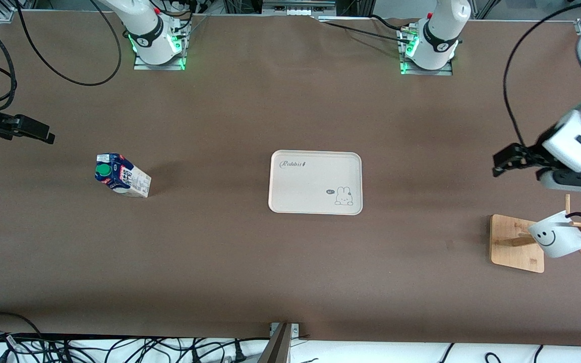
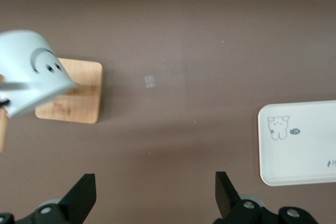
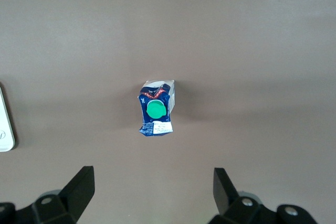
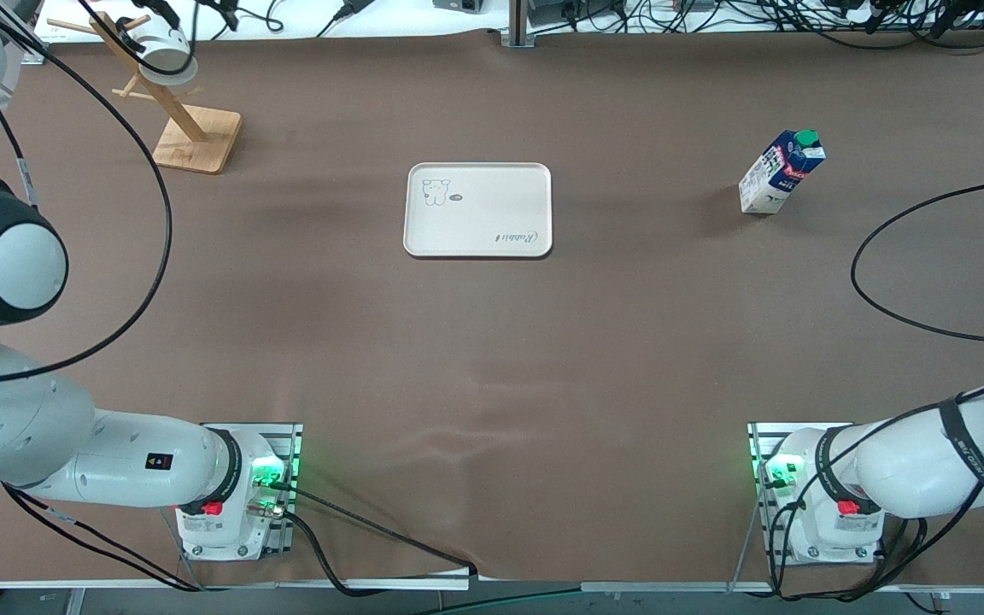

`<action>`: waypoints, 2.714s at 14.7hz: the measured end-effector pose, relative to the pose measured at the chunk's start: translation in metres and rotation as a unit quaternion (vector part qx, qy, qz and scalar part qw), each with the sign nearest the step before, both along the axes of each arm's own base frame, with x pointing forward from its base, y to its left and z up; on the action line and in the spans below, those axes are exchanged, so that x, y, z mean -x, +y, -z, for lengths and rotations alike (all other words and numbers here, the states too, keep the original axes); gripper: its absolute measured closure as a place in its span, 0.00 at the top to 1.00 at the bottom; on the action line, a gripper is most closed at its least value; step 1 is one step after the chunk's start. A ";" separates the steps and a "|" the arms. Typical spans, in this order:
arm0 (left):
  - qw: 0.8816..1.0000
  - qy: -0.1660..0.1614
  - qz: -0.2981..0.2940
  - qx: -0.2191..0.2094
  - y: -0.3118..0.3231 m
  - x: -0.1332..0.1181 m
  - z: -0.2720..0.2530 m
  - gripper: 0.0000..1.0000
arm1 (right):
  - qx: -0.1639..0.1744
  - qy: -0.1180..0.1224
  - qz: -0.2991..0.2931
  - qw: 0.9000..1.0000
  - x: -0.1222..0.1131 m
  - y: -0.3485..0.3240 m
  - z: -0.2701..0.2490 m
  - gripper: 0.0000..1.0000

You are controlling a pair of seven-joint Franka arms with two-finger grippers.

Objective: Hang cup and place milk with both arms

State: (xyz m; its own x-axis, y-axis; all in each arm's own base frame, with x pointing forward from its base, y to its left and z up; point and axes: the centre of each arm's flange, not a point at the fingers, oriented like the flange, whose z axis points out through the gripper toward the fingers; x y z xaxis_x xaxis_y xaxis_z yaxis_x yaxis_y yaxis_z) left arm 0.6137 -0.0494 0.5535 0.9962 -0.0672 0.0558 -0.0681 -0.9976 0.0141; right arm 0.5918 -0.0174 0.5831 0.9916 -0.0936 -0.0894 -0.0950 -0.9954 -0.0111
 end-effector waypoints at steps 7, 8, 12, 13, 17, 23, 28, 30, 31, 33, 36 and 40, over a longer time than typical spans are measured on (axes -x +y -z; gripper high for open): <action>1.000 0.025 -0.017 -0.003 0.015 0.024 0.016 1.00 | 0.025 -0.003 -0.027 0.999 -0.003 0.013 0.002 1.00; 1.000 0.024 -0.019 -0.002 0.019 0.025 0.014 1.00 | 0.027 -0.003 -0.029 0.999 -0.003 0.012 0.002 1.00; 0.999 0.031 -0.021 -0.002 0.021 0.033 0.001 1.00 | 0.029 -0.003 -0.036 0.999 -0.003 0.017 0.002 1.00; 0.999 0.029 -0.020 -0.002 0.020 0.034 -0.005 1.00 | 0.029 -0.003 -0.037 0.999 -0.003 0.017 0.002 1.00; 0.999 0.026 -0.019 -0.002 0.019 0.035 -0.015 1.00 | 0.027 -0.002 -0.065 0.998 -0.003 0.016 0.002 1.00; 0.999 0.013 -0.031 -0.001 0.032 0.034 -0.030 1.00 | 0.026 0.000 -0.071 0.997 -0.004 0.016 0.004 1.00; 0.999 0.013 -0.030 -0.001 0.031 0.033 -0.031 1.00 | 0.025 0.001 -0.085 0.996 -0.005 0.016 0.006 1.00; 1.000 0.015 -0.027 -0.001 0.028 0.031 -0.029 1.00 | 0.025 0.001 -0.087 0.996 -0.005 0.016 0.006 1.00; 1.000 0.013 -0.024 0.000 0.024 0.031 -0.030 1.00 | 0.025 0.001 -0.087 0.996 -0.005 0.016 0.007 1.00; 1.000 0.008 -0.018 0.000 0.018 0.030 -0.035 1.00 | 0.025 0.001 -0.086 0.996 -0.005 0.014 0.006 1.00; 1.000 0.007 -0.017 0.000 0.017 0.030 -0.036 1.00 | 0.026 -0.002 -0.080 0.996 -0.006 0.009 0.006 1.00; 1.000 0.010 -0.018 0.000 0.018 0.030 -0.034 1.00 | 0.029 -0.012 -0.065 0.997 -0.010 -0.005 0.007 1.00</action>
